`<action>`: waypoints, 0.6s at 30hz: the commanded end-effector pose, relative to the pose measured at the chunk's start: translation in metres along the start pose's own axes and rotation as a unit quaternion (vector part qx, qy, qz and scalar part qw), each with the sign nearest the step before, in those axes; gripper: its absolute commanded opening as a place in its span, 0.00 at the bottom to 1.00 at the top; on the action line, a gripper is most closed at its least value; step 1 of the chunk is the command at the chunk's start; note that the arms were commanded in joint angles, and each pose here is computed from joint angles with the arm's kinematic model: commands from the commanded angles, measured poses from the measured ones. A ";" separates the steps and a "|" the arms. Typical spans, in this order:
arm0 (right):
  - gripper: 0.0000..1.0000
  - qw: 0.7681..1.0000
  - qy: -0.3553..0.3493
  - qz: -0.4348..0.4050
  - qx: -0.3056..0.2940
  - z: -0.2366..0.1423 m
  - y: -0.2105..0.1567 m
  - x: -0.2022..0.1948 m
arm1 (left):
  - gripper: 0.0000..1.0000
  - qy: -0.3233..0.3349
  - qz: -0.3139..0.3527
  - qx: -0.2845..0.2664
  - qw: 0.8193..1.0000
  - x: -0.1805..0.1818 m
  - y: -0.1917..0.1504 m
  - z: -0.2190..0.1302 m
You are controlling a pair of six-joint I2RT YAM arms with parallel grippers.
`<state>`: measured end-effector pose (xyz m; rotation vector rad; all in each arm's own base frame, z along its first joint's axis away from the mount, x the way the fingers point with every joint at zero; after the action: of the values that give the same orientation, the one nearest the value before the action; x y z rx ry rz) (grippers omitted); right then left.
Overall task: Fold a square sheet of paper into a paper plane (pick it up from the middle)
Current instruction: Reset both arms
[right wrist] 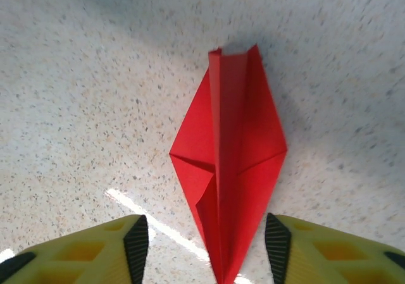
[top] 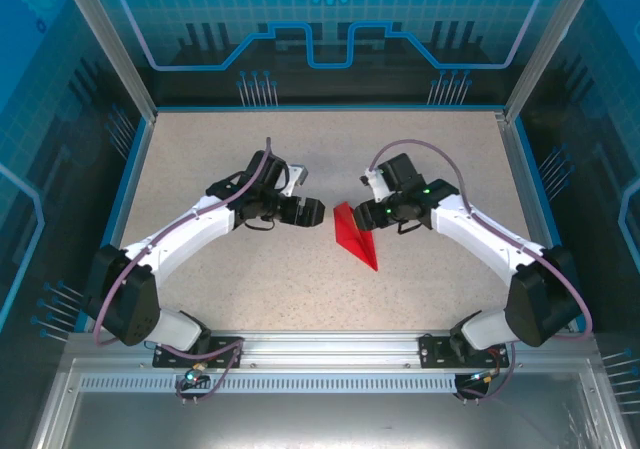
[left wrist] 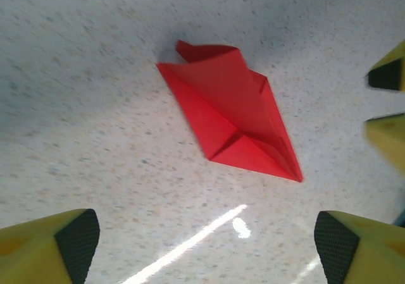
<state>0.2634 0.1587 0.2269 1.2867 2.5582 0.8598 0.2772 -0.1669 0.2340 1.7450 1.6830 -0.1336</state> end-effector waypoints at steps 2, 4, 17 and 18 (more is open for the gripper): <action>0.67 0.997 0.000 -0.027 -0.075 -0.016 -0.005 -0.018 | 0.99 0.069 0.034 -0.081 0.994 0.024 0.010 -0.018; 0.77 0.993 -0.044 -0.019 -0.112 -0.022 -0.013 -0.034 | 0.99 0.114 0.038 -0.118 0.986 0.040 0.014 -0.020; 0.99 0.929 -0.300 0.092 -0.197 -0.022 -0.090 -0.127 | 0.99 0.262 -0.049 -0.299 0.916 0.165 0.004 -0.028; 0.99 0.925 -0.308 0.096 -0.201 -0.020 -0.094 -0.132 | 0.99 0.265 -0.056 -0.303 0.914 0.172 0.004 -0.027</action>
<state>0.2632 0.0190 0.1674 1.4594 1.8574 0.7786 0.2835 -0.0192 0.1540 1.3761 2.0077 0.6707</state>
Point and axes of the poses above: each hand's point on the last joint's axis, 136 mm out from that joint toward the fingers, its own z axis out along the fingers, its own x axis along the line the jaws close on, y = z × x, the point moved 10 cm from there along -z, back along the fingers, and after that the axes turned 13 degrees about -z, right-handed, at the moved point
